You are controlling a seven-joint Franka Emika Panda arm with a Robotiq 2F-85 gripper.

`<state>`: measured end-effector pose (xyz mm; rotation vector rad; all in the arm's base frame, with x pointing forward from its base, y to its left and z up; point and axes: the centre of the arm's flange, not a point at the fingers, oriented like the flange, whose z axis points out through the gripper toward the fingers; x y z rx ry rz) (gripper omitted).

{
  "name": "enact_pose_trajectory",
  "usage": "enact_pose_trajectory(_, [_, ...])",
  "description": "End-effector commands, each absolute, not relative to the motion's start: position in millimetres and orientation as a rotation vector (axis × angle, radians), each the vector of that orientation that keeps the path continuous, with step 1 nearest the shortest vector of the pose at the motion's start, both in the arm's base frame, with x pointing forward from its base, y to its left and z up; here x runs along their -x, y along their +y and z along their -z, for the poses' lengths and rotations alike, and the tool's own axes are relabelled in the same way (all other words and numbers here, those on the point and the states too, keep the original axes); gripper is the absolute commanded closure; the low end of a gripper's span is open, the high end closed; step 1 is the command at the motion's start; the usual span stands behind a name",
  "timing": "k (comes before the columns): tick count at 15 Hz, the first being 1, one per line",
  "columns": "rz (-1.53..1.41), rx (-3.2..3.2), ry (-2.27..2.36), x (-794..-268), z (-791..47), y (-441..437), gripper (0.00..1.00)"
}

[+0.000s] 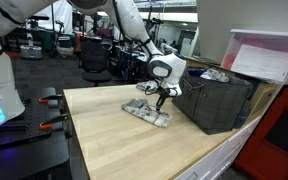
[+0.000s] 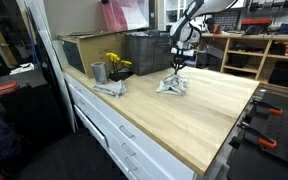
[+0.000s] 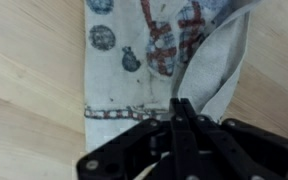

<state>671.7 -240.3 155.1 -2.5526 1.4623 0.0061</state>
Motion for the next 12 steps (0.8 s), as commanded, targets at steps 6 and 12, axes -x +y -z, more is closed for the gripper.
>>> enact_pose_trajectory(6, [0.122, 2.568, 1.545, -706.8, -195.6, -222.4, 0.99])
enact_pose_trajectory(12, [0.157, 2.577, 1.565, -727.3, -206.6, -198.4, 0.99])
